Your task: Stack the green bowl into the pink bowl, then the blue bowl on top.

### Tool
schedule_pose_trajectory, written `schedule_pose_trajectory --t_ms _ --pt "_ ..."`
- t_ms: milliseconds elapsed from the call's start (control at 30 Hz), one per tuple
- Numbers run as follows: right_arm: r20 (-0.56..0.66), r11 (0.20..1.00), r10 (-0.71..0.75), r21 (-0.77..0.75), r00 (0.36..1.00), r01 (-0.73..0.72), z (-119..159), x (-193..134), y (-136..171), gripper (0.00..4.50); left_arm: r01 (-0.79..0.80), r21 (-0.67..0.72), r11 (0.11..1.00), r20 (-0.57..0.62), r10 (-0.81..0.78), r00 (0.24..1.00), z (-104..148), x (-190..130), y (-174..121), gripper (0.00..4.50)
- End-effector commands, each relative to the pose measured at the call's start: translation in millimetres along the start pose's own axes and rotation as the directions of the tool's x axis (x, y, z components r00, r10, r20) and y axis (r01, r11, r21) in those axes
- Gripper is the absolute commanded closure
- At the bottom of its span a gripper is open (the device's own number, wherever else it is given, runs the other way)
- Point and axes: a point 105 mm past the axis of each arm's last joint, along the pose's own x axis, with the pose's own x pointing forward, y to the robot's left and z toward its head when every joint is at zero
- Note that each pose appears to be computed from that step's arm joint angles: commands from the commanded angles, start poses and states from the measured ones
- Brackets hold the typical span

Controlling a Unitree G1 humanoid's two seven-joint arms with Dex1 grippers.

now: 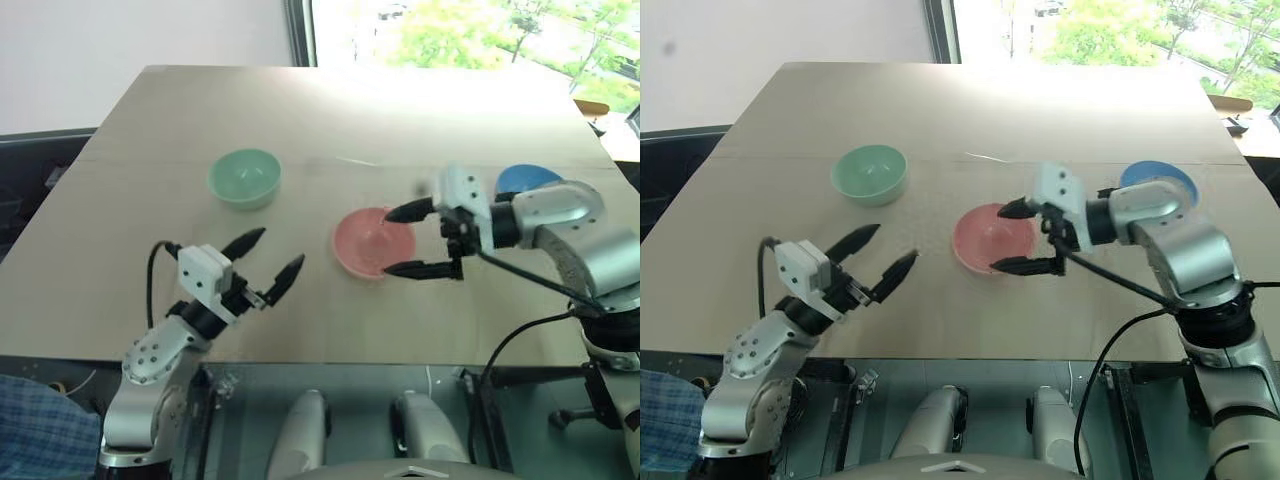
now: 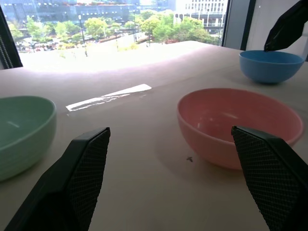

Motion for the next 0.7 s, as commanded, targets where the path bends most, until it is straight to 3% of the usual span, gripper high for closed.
schedule_pose_trajectory --t_ms 33,100,200,433,700 --pt "0.187 0.978 -0.208 0.024 0.96 0.207 19 -39 -23 0.11 -0.059 0.085 0.995 -0.042 0.063 0.997 6 4 22 0.21" --pt "0.311 0.966 -0.254 0.032 0.916 0.257 26 -61 -23 0.11 -0.038 0.164 0.986 -0.094 0.054 0.994 4 7 31 0.21" --pt "0.375 0.955 -0.287 0.039 0.881 0.295 24 -84 -13 0.11 0.025 0.266 0.964 -0.221 0.036 0.975 -5 10 51 0.21" --pt "0.387 0.952 -0.291 0.028 0.875 0.304 20 -92 4 0.11 0.049 0.398 0.916 -0.32 0.089 0.943 6 35 104 0.21" --pt "0.353 0.954 -0.295 0.052 0.888 0.296 10 -86 13 0.11 0.221 0.504 0.835 -0.445 0.032 0.895 -13 53 125 0.21"
